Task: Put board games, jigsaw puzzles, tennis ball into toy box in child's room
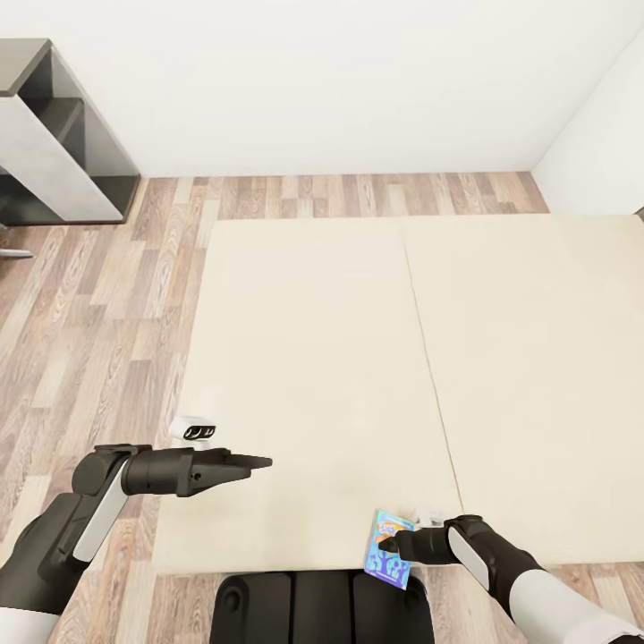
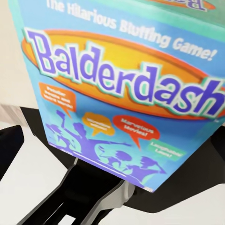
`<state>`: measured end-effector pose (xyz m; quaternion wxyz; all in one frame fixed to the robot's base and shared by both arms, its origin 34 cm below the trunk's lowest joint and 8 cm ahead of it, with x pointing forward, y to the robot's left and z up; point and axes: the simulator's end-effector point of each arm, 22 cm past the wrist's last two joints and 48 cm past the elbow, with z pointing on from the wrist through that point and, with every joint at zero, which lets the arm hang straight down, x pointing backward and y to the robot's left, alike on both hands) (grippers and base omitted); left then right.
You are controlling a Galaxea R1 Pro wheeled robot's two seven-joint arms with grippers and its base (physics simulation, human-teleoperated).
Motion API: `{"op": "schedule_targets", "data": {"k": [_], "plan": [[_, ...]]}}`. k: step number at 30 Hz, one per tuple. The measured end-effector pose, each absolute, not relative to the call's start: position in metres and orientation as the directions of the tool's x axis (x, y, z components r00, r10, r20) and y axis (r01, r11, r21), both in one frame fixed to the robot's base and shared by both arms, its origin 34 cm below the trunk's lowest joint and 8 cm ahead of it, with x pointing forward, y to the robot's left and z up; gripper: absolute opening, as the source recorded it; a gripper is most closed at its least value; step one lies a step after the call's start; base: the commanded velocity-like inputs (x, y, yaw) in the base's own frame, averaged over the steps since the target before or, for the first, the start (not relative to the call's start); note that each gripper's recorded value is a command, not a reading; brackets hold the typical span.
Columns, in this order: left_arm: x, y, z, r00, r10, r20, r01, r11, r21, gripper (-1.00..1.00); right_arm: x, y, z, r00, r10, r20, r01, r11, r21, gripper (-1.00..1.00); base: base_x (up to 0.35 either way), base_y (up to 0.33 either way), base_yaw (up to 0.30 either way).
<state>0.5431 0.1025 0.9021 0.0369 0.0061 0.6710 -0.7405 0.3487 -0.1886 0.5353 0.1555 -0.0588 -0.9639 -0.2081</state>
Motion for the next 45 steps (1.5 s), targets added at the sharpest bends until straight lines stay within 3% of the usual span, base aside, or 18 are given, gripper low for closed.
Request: {"op": "schedule_targets", "data": {"k": [45], "plan": [[0.5420,0.1026,0.8975,-0.998,-0.047,-0.048,0.053,-0.099,-0.994,1.00,0.3451,-0.1883,0.5325,-0.943,0.047,0.329,0.179,0.906,0.383,1.00,0.000,0.000,0.014]]}}
